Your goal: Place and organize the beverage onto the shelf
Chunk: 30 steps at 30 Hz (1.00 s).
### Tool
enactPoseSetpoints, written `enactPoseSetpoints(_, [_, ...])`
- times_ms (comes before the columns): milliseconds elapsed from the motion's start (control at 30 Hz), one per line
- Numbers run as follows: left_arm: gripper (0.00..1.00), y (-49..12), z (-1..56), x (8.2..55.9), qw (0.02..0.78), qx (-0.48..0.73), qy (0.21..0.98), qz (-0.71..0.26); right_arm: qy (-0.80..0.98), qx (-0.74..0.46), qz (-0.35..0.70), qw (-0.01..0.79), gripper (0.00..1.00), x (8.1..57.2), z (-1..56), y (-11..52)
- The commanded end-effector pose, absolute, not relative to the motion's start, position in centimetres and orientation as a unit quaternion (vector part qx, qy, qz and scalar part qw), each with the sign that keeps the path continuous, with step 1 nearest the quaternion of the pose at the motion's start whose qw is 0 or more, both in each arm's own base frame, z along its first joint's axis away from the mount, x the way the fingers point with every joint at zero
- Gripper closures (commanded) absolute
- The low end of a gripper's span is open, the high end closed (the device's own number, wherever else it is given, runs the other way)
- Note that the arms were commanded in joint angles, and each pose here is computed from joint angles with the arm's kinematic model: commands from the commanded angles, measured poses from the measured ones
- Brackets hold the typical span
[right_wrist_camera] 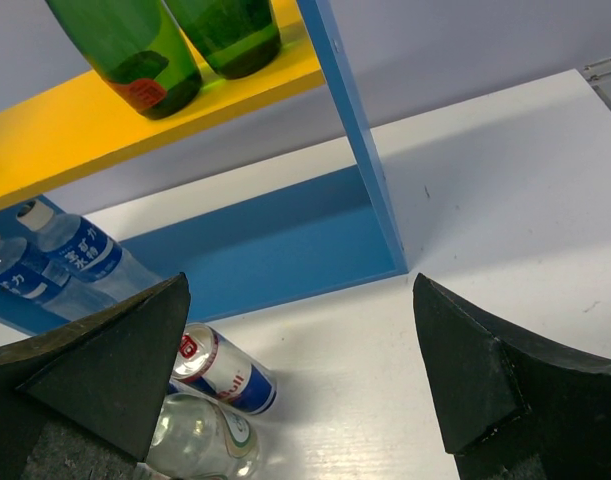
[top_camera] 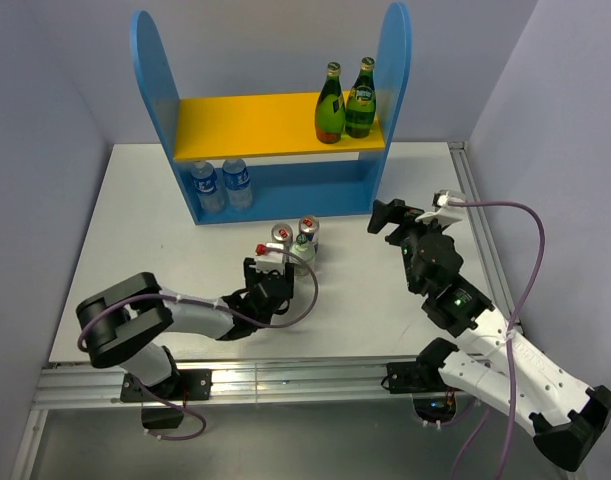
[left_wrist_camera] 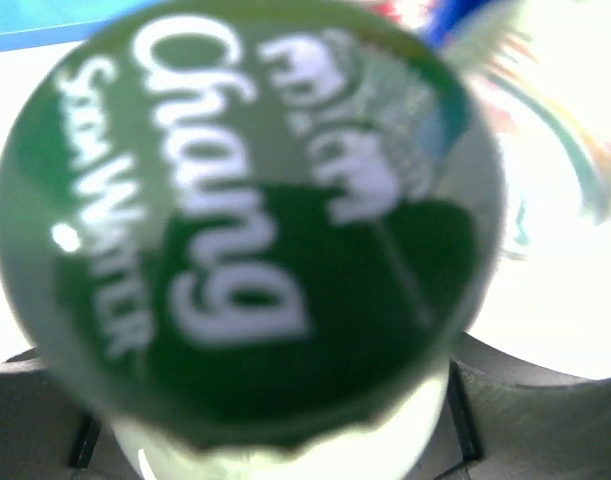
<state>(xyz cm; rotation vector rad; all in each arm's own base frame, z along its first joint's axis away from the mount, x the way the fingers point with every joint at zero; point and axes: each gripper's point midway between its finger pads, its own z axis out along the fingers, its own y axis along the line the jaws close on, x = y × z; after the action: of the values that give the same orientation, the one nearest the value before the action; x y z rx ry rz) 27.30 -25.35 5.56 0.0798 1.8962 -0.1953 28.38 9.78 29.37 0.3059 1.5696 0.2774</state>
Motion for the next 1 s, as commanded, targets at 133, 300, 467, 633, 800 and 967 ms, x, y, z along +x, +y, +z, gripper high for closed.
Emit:
enactPoseSetpoints(133, [1.00, -26.0, 19.3, 26.5, 0.613, 0.009, 0.784, -0.100, 0.681, 0.153, 0.142, 0.702, 0.01, 28.0, 30.7, 9.4])
enactPoseSetpoints(300, [1.00, -25.2, 29.3, 26.8, 0.645, 0.018, 0.756, -0.108, 0.676, 0.156, 0.147, 0.705, 0.01, 27.7, 31.0, 9.3])
enactPoseSetpoints(467, [1.00, -24.1, 36.4, 28.9, 0.675, 0.041, 0.732, -0.079, 0.673, 0.158, 0.152, 0.707, 0.01, 27.6, 31.1, 9.3])
enactPoseSetpoints(633, [1.00, -22.0, 43.2, 32.8, 0.710, 0.020, 0.701, -0.069, 0.671, 0.159, 0.153, 0.708, 0.01, 27.5, 31.3, 9.1])
enactPoseSetpoints(800, [1.00, -18.5, 47.1, 37.2, 0.728, -0.015, 0.684, -0.052, 0.665, 0.162, 0.157, 0.712, 0.01, 27.2, 31.6, 8.9])
enactPoseSetpoints(967, [1.00, -15.9, 46.9, 42.4, 0.728, -0.027, 0.684, -0.036, 0.663, 0.162, 0.166, 0.712, 0.01, 26.9, 31.6, 8.9])
